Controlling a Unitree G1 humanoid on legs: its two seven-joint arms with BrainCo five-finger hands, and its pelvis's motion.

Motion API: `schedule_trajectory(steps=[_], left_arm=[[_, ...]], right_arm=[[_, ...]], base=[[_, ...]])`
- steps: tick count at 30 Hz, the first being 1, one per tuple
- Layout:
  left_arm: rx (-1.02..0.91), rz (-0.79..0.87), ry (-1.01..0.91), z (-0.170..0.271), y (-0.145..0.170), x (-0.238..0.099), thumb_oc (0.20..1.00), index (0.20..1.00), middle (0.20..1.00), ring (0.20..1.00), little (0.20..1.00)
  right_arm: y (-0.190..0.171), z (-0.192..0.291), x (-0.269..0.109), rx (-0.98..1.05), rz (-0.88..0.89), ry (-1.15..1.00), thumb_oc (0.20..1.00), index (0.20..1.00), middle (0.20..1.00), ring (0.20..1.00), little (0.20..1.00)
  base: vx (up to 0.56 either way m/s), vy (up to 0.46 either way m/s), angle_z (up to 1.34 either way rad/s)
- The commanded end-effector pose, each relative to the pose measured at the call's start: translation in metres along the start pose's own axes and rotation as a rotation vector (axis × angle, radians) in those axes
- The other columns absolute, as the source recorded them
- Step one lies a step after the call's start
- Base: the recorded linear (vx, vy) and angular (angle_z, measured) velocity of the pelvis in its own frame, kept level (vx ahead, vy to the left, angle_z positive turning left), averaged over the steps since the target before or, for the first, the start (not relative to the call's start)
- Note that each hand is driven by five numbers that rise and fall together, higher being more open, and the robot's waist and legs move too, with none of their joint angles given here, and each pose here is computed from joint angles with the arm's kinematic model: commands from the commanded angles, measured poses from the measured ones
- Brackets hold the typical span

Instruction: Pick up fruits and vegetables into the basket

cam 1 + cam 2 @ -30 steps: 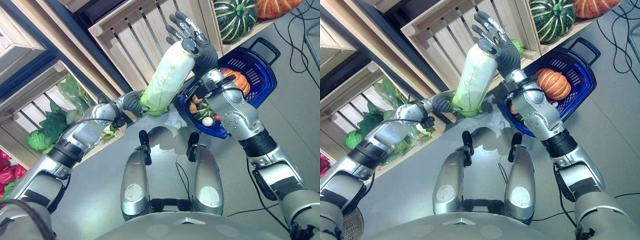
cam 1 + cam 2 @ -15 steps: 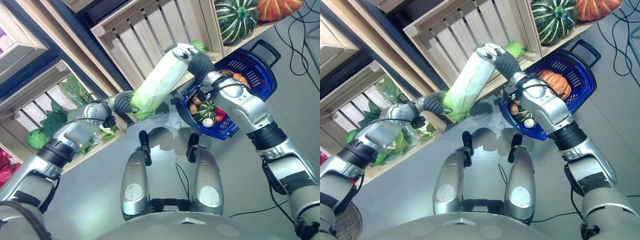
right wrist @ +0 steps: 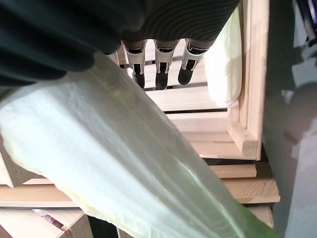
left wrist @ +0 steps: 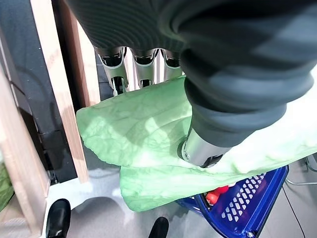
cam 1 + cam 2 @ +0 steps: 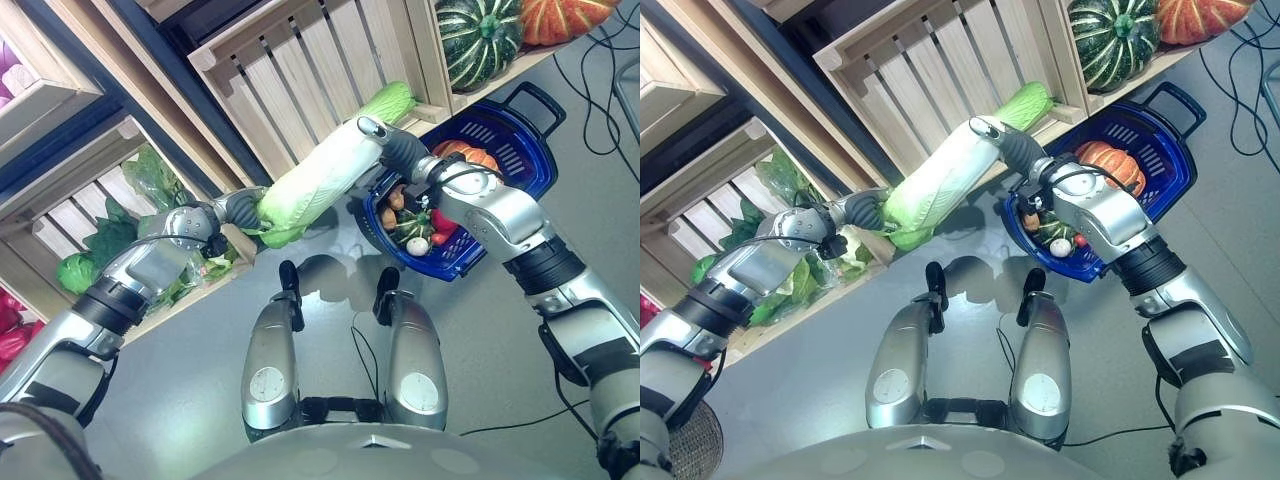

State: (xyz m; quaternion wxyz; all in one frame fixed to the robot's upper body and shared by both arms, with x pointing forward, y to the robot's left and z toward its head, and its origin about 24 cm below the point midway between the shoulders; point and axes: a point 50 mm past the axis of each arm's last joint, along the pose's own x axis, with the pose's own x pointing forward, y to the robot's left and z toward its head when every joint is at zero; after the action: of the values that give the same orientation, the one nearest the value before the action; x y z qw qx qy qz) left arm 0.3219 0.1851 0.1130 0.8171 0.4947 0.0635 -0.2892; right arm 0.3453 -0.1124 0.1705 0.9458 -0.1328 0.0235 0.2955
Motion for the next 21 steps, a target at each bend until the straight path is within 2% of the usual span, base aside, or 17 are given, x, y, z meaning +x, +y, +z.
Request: schedule_trajectory(steps=[1, 2, 8, 21], left_arm=[[0.029, 0.027, -0.325, 0.07, 0.018, -0.004, 0.2, 0.2, 0.2, 0.2, 0.2], [0.022, 0.02, -0.323, 0.069, 0.017, -0.003, 0.2, 0.2, 0.2, 0.2, 0.2], [-0.006, -0.001, -0.326, 0.07, 0.012, 0.0, 0.2, 0.2, 0.2, 0.2, 0.2], [-0.012, -0.033, -0.314, 0.073, 0.009, 0.001, 0.2, 0.2, 0.2, 0.2, 0.2]], right_arm=[[0.045, 0.004, 0.014, -0.027, 0.202, -0.036, 0.404, 0.404, 0.404, 0.404, 0.404], [0.047, 0.006, 0.013, -0.026, 0.213, -0.045, 0.2, 0.2, 0.2, 0.2, 0.2], [0.065, 0.017, 0.012, 0.119, 0.316, -0.143, 0.2, 0.2, 0.2, 0.2, 0.2], [0.065, 0.026, 0.012, 0.158, 0.231, -0.232, 0.2, 0.2, 0.2, 0.2, 0.2]], base=[[0.0, 0.0, 0.0], [0.0, 0.0, 0.0], [0.0, 0.0, 0.01], [0.0, 0.001, 0.01]])
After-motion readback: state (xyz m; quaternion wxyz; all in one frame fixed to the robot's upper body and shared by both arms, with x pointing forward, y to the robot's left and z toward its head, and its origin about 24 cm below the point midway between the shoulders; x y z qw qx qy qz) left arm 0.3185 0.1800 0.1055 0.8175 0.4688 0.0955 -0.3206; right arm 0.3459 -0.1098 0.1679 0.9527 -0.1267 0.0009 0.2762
